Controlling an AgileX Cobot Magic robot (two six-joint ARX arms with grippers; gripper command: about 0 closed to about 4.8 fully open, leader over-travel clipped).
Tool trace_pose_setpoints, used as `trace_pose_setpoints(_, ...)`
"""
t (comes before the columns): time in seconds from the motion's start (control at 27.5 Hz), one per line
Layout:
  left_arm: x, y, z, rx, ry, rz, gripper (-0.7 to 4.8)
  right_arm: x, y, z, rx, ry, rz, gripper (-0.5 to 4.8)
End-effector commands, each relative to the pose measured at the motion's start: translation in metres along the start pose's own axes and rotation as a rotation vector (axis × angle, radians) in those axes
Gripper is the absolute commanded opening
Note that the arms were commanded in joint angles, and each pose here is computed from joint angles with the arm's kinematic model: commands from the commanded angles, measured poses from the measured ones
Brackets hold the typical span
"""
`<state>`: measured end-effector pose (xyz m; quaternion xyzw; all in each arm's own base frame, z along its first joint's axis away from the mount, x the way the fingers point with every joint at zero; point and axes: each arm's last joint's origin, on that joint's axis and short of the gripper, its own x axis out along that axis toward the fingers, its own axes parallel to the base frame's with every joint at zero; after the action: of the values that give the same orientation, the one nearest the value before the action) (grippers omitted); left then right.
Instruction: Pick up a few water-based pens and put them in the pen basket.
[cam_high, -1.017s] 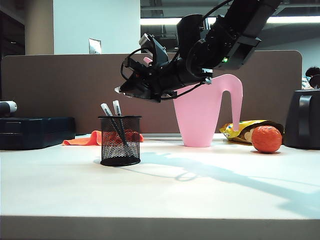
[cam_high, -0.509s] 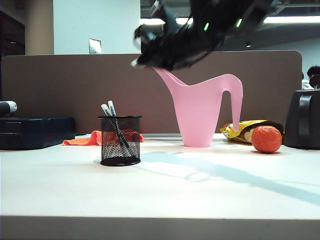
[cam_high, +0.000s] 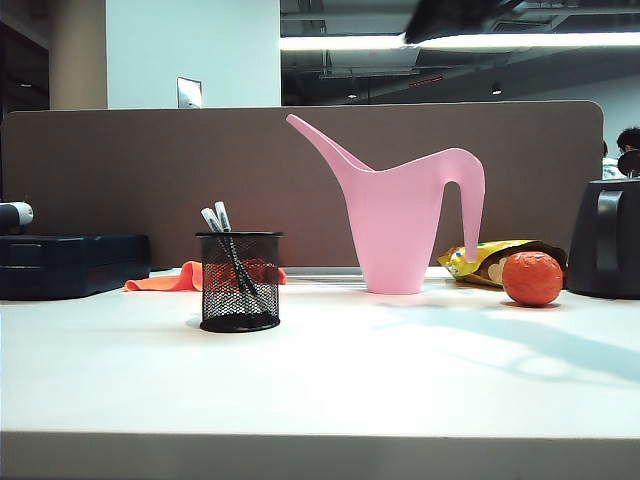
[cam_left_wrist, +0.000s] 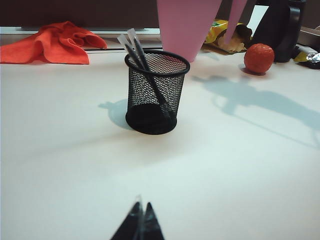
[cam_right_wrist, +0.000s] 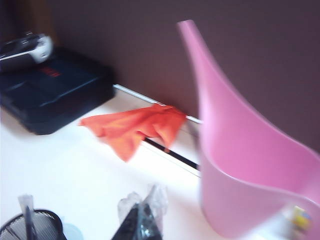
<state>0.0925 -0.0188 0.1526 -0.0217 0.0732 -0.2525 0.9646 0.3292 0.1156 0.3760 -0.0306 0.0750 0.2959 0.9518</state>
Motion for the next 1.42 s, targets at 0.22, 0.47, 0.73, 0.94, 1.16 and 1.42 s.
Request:
trace_pose_setpoints(0.22,0.0,0.0,0.001,0.004,-0.005,-0.004,-0.04,-0.103,-0.02,-0.013,0.051,0.047,-0.181,-0.04)
trace_pose_setpoints(0.47,0.0,0.0,0.001,0.005,-0.008,0.001,-0.04,-0.169,-0.012,-0.052,0.084,0.05,-0.314,-0.04)
trace_pose_setpoints(0.73,0.0,0.004,0.002,0.009,-0.019,0.133,-0.04,-0.204,0.012,-0.113,0.125,0.042,-0.358,-0.04)
trace_pose_setpoints(0.94,-0.001,0.007,0.005,0.017,-0.049,0.241,-0.05,-0.216,0.026,-0.153,0.16,0.01,-0.402,-0.04)
trace_pose_setpoints(1.16,-0.002,0.009,0.006,0.019,-0.063,0.318,-0.05,-0.228,0.039,-0.192,0.139,-0.102,-0.433,-0.04)
trace_pose_setpoints(1.42,-0.002,0.011,0.009,0.028,-0.092,0.38,-0.05,-0.232,0.045,-0.218,0.112,-0.164,-0.46,-0.04)
